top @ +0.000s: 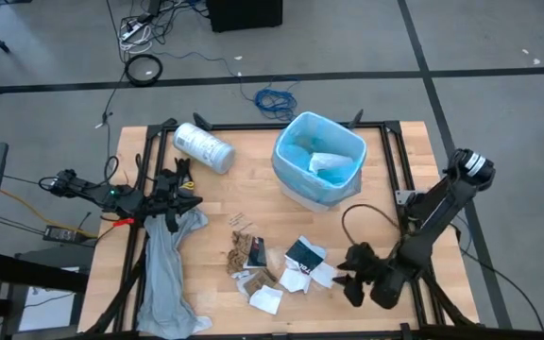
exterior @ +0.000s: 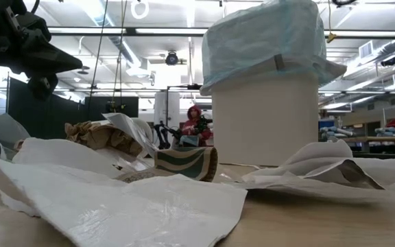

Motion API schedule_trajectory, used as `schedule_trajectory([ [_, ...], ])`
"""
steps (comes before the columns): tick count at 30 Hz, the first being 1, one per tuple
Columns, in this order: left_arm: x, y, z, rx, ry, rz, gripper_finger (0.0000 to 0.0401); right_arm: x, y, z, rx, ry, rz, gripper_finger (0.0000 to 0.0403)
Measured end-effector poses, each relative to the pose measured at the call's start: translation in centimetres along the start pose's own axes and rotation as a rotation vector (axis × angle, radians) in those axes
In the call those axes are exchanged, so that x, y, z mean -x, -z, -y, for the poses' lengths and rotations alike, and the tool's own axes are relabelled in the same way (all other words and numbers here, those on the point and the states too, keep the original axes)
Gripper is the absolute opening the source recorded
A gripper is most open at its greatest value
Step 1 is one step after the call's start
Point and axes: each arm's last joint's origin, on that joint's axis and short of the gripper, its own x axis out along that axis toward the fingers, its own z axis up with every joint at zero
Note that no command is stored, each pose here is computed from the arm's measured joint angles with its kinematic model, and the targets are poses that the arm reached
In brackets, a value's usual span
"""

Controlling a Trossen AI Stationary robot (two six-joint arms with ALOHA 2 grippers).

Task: Place trash/remove bag and relplace
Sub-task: Put the white napkin into the trash bin

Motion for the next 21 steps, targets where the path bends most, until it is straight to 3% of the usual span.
schedule_trajectory([
  [6,0.0,0.0,0.0,0.0,0.001,0.001,0.0015,-3.3,1.0,0.6,-0.032,0.08,-0.118,0.0271],
  [12,0.0,0.0,0.0,-0.004,-0.004,-0.004,0.0015,-4.7,1.2,1.0,-0.066,0.125,-0.129,0.0263],
  [16,0.0,0.0,0.0,-0.004,-0.006,-0.003,0.0015,-5.0,0.9,1.2,-0.094,0.132,-0.167,0.0204],
  [21,0.0,0.0,0.0,-0.004,-0.006,-0.002,0.0015,-5.3,0.7,1.3,-0.11,0.134,-0.21,0.0059],
])
